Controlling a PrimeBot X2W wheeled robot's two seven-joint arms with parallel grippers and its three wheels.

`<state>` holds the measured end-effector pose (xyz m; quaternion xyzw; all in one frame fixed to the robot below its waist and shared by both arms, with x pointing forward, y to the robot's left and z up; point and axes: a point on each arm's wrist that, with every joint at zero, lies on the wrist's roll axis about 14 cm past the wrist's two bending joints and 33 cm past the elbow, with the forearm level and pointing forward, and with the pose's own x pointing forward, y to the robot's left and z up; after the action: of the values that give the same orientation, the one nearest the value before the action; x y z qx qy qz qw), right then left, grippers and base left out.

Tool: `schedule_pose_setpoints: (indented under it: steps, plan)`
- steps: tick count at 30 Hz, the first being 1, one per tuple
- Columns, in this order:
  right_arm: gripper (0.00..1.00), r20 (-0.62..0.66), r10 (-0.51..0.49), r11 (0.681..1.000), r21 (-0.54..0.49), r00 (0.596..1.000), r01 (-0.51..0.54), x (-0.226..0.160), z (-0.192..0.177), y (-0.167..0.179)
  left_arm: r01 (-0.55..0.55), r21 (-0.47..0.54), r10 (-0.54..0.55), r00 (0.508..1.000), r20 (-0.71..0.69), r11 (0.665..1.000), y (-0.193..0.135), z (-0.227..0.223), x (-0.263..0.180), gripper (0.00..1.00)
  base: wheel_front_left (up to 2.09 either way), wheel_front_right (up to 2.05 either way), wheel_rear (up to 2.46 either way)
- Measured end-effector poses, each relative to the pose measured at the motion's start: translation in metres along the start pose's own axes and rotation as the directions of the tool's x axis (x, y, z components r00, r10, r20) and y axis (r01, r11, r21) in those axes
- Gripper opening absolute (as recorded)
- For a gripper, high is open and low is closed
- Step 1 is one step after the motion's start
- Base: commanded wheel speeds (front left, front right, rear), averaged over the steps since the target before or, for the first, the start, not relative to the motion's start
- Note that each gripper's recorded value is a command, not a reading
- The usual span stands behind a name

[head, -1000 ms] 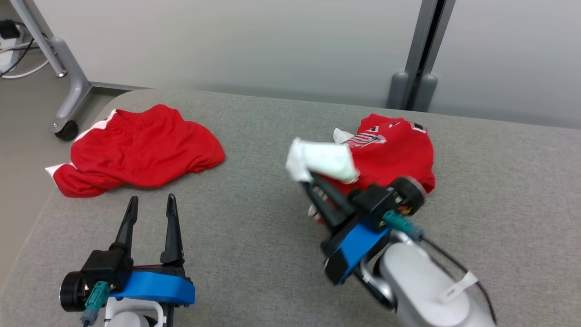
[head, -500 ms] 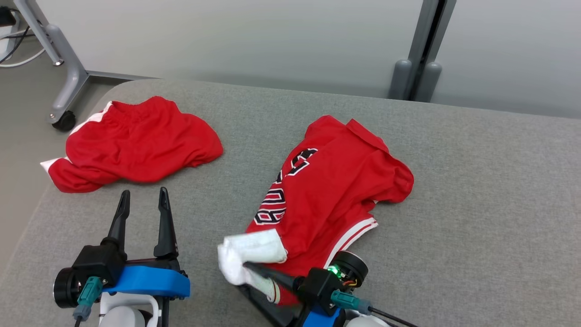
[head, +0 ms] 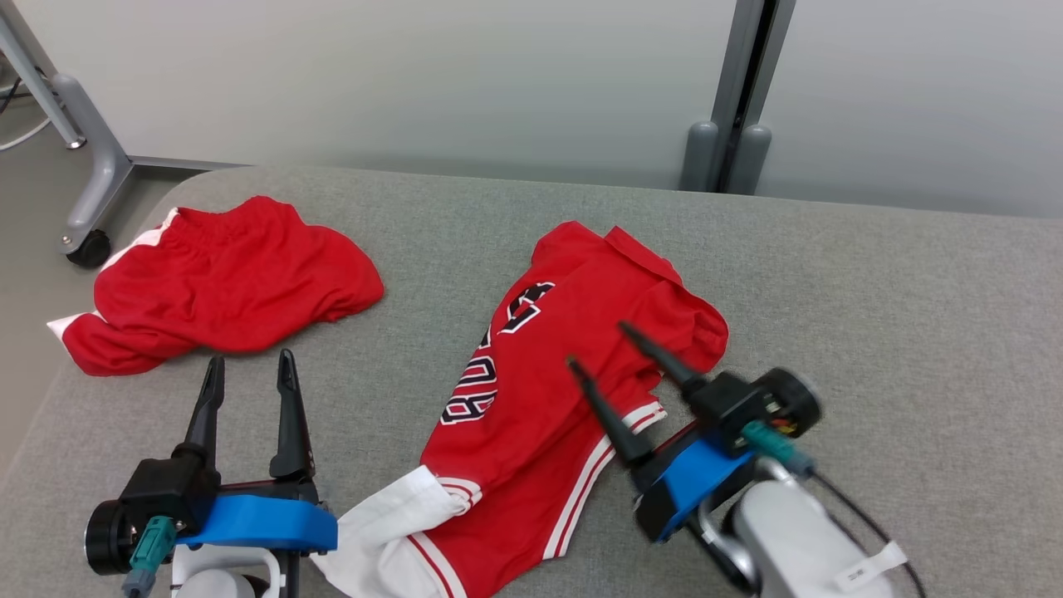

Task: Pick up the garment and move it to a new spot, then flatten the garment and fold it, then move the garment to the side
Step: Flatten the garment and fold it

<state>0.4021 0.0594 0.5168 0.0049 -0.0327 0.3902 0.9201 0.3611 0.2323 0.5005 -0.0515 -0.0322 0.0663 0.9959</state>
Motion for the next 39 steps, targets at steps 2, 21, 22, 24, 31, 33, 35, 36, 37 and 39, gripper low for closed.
schedule_pose_setpoints:
  steps: [2,21,22,24,31,33,35,36,37,39]
  plan:
    - [1.00,0.006,-0.082,0.996,-0.025,0.997,0.082,-0.003,0.003,-0.029,-0.001,0.002,0.001,1.000,0.001,1.000,0.000,0.000,0.001,1.00,0.00,0.00,0.00]
    - [1.00,-0.223,-0.338,0.941,-0.117,0.914,0.319,-0.016,-0.066,-0.141,-0.018,0.017,0.019,0.999,-0.039,1.000,0.007,-0.013,0.010,1.00,0.00,0.00,0.00]
    - [1.00,-0.241,-0.337,0.941,-0.116,0.910,0.318,-0.015,-0.072,-0.142,-0.022,0.019,0.022,0.999,-0.040,1.000,0.008,-0.013,0.011,1.00,0.00,0.00,0.00]
    - [1.00,-0.282,-0.329,0.944,-0.113,0.901,0.310,-0.013,-0.085,-0.142,-0.026,0.019,0.027,0.999,-0.045,0.999,0.010,-0.015,0.012,1.00,0.00,0.00,0.00]
    - [1.00,-0.396,-0.296,0.954,-0.076,0.869,0.290,-0.012,-0.123,-0.132,-0.040,0.023,0.042,0.998,-0.056,0.999,0.015,-0.017,0.013,1.00,0.00,0.00,0.00]
    - [1.00,-0.433,-0.285,0.956,-0.060,0.855,0.288,-0.015,-0.135,-0.127,-0.046,0.024,0.047,0.997,-0.056,0.999,0.017,-0.017,0.013,1.00,0.00,0.00,0.00]
    - [1.00,-0.447,-0.286,0.954,-0.054,0.847,0.293,-0.017,-0.139,-0.127,-0.047,0.024,0.048,0.997,-0.054,0.999,0.017,-0.017,0.014,1.00,0.00,0.00,0.00]
    - [1.00,-0.447,-0.286,0.954,-0.054,0.847,0.293,-0.017,-0.139,-0.127,-0.047,0.024,0.048,0.997,-0.054,0.999,0.017,-0.017,0.014,1.00,0.00,0.00,0.00]
    - [1.00,-0.453,-0.285,0.954,-0.051,0.845,0.294,-0.017,-0.140,-0.127,-0.046,0.024,0.048,0.997,-0.055,0.999,0.017,-0.017,0.014,1.00,0.00,0.00,0.00]
    - [0.00,-0.444,-0.282,0.955,-0.047,0.851,0.292,-0.014,-0.138,-0.125,-0.046,0.023,0.047,0.997,-0.058,0.999,0.017,-0.018,0.014,1.00,0.00,0.00,0.00]
